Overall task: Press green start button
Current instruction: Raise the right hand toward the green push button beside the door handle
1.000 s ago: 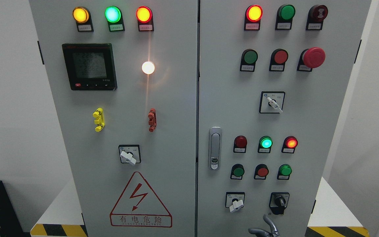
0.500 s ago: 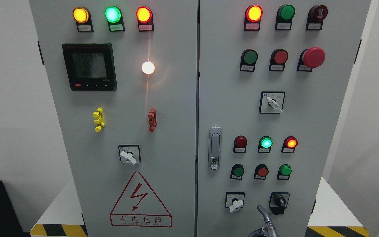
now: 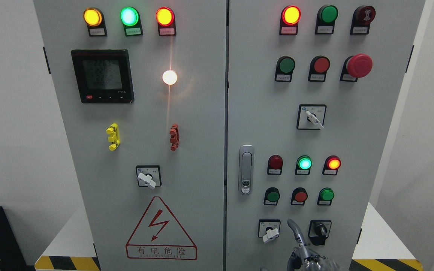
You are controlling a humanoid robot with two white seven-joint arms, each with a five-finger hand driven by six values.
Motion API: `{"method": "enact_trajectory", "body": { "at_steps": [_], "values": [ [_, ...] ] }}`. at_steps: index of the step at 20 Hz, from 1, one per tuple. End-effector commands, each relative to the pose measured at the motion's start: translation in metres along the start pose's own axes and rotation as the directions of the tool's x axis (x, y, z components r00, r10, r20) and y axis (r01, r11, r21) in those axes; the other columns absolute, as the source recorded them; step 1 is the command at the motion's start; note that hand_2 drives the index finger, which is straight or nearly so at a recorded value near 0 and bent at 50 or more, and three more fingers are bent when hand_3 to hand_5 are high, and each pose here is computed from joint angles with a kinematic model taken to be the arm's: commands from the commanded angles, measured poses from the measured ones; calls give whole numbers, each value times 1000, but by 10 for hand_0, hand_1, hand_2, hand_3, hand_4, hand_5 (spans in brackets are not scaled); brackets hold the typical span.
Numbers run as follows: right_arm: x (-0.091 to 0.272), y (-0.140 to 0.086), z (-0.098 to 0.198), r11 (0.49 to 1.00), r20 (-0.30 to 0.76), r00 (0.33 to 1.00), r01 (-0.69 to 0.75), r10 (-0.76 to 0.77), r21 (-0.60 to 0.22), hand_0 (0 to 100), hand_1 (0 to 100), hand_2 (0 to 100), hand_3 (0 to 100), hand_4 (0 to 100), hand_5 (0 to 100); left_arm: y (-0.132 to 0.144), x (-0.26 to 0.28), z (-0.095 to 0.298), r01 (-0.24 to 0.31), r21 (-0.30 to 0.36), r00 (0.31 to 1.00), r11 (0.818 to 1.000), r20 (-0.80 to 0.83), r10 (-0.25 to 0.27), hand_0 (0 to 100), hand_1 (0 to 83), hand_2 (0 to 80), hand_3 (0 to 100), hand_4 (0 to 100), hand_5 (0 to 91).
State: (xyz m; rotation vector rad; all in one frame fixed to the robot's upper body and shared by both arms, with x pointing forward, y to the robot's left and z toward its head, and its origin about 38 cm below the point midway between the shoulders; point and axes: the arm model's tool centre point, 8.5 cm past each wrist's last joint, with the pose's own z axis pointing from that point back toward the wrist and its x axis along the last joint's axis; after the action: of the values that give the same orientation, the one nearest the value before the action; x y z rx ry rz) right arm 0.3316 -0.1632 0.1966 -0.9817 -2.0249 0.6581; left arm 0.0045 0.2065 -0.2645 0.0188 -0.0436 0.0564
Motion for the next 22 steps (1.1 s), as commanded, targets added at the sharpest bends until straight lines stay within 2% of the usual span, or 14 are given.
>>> {"method": "enact_trajectory", "body": {
  "at_steps": [1,22],
  "values": [
    [-19,9,-14,994,-20,994,-103,104,23,339,336,0,890,850,1000,-2,24,-1,1,-5,999,1000,50,0,120,556,0,0,0,0],
    [-30,33,-46,990,-9,992,-126,127,64,348,333,0,897,858,1000,-2,24,-1,1,-5,999,1000,50,0,120,556,0,0,0,0]
  ]
}}
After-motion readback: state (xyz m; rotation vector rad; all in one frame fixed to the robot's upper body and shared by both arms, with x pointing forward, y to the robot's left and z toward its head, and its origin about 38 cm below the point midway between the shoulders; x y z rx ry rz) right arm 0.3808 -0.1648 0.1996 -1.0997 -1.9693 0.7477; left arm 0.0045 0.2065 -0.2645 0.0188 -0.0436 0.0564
